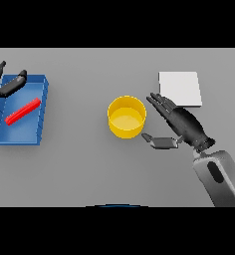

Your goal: Pick up the red beaker and tilt it to pour out 1 green nut into yellow bowl. Pick up the yellow bowl and place it on the metallic measuring scale.

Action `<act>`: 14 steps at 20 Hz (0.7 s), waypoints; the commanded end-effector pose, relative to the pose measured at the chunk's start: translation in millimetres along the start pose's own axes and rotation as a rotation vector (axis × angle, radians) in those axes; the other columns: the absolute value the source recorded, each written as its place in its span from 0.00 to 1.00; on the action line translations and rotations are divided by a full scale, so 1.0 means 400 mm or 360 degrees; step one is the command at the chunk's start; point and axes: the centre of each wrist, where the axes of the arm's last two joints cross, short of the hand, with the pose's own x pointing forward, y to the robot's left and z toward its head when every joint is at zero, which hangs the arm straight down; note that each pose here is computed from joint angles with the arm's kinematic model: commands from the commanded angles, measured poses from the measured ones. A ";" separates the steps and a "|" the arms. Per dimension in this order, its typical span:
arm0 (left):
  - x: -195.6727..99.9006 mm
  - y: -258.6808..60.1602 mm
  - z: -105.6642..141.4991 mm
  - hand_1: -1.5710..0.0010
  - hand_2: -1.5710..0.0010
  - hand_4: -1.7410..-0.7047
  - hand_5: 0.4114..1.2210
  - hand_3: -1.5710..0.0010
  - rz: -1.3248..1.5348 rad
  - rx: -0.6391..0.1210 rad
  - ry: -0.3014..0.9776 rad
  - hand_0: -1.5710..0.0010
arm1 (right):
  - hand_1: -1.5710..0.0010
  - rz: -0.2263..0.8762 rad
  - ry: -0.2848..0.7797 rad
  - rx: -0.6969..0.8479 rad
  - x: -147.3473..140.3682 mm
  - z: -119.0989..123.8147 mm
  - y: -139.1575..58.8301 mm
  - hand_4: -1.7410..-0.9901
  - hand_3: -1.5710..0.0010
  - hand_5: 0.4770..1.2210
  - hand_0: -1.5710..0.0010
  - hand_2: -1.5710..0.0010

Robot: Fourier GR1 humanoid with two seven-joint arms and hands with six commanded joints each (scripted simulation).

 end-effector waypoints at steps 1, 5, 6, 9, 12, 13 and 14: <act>0.004 -0.003 0.000 1.00 1.00 0.90 0.34 1.00 0.0009 -0.0012 0.0000 1.00 | 1.00 0.0089 -0.0037 0.0074 0.007 -0.017 -0.003 0.79 1.00 0.21 1.00 1.00; 0.001 0.002 -0.001 1.00 1.00 0.90 0.34 1.00 0.0002 -0.0010 -0.0005 1.00 | 1.00 0.0384 -0.0183 0.0301 0.024 -0.089 -0.007 0.76 1.00 0.22 1.00 1.00; -0.004 0.010 -0.003 1.00 1.00 0.90 0.34 1.00 -0.0003 -0.0009 -0.0002 1.00 | 1.00 0.0442 -0.0210 0.0370 0.024 -0.103 0.004 0.77 1.00 0.22 1.00 1.00; 0.000 0.021 0.000 1.00 1.00 0.90 0.35 1.00 -0.0005 0.0001 -0.0001 1.00 | 1.00 0.0538 -0.0282 0.0495 0.030 -0.135 0.018 0.78 1.00 0.22 1.00 1.00; -0.003 0.020 0.000 1.00 1.00 0.90 0.35 1.00 -0.0001 -0.0009 -0.0004 1.00 | 1.00 0.0619 -0.0318 0.0635 0.027 -0.166 0.013 0.78 1.00 0.22 1.00 1.00; -0.007 0.025 0.001 1.00 1.00 0.90 0.35 1.00 -0.0003 -0.0008 0.0000 1.00 | 1.00 0.0631 -0.0322 0.0675 0.028 -0.172 0.018 0.78 1.00 0.23 1.00 1.00; -0.006 0.021 0.000 1.00 1.00 0.90 0.35 1.00 -0.0006 -0.0010 -0.0003 1.00 | 1.00 0.0653 -0.0347 0.0725 0.040 -0.185 0.021 0.78 1.00 0.24 1.00 1.00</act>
